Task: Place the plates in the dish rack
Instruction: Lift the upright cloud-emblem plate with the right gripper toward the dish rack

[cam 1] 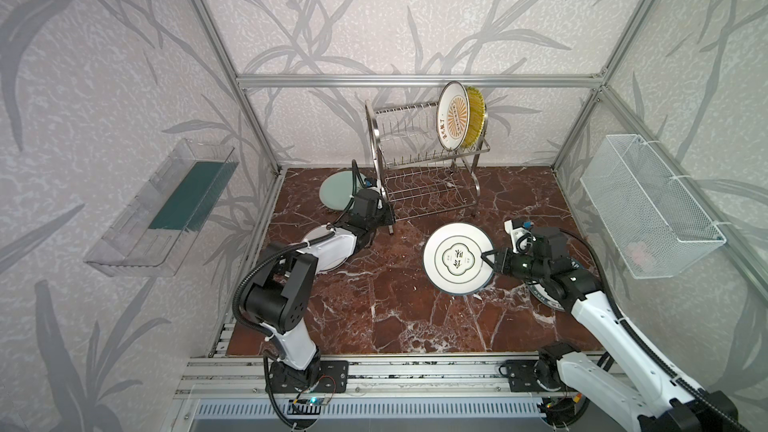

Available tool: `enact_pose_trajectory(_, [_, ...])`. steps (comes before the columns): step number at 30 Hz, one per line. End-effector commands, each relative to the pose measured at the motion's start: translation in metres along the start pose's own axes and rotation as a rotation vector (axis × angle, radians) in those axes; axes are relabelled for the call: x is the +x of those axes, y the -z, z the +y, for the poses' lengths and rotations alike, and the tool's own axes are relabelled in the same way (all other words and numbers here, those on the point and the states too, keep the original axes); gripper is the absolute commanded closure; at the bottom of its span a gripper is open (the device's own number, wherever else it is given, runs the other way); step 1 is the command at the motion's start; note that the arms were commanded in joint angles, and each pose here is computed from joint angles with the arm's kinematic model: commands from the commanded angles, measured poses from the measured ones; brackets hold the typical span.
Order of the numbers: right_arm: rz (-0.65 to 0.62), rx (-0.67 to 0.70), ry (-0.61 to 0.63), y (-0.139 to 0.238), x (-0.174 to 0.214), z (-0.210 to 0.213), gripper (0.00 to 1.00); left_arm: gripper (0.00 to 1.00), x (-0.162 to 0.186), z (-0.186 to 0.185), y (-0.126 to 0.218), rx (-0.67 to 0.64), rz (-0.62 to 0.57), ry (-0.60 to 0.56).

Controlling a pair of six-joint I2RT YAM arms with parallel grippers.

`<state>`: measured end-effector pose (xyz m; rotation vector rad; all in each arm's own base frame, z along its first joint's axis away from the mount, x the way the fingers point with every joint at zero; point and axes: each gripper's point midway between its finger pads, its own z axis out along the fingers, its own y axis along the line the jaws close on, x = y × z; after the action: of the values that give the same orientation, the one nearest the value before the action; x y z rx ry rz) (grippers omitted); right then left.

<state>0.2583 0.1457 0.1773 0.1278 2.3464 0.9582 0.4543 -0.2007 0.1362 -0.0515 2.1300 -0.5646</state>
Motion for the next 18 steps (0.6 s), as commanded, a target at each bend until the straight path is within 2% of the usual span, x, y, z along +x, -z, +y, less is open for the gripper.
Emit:
enact_pose_trajectory(1, [-0.065, -0.037, 0.079, 0.018, -0.023, 0.024, 1.0, 0.85, 0.013, -0.014, 0.004, 0.039, 0.022, 0.05])
enact_pose_trajectory(5, [-0.096, -0.023, 0.129, 0.027, -0.041, 0.036, 1.0, 0.85, 0.021, -0.021, 0.007, 0.048, 0.023, 0.049])
enact_pose_trajectory(10, [-0.164, -0.005, 0.217, 0.048, -0.079, 0.062, 1.0, 0.67, 0.021, -0.017, 0.012, 0.021, 0.023, 0.058])
enact_pose_trajectory(14, [-0.228, -0.005, 0.289, 0.068, -0.112, 0.091, 1.0, 0.57, 0.019, -0.016, 0.018, 0.01, 0.023, 0.051])
enact_pose_trajectory(18, [-0.308, 0.011, 0.356, 0.087, -0.146, 0.115, 1.0, 0.51, 0.014, -0.014, 0.032, -0.012, 0.008, 0.041])
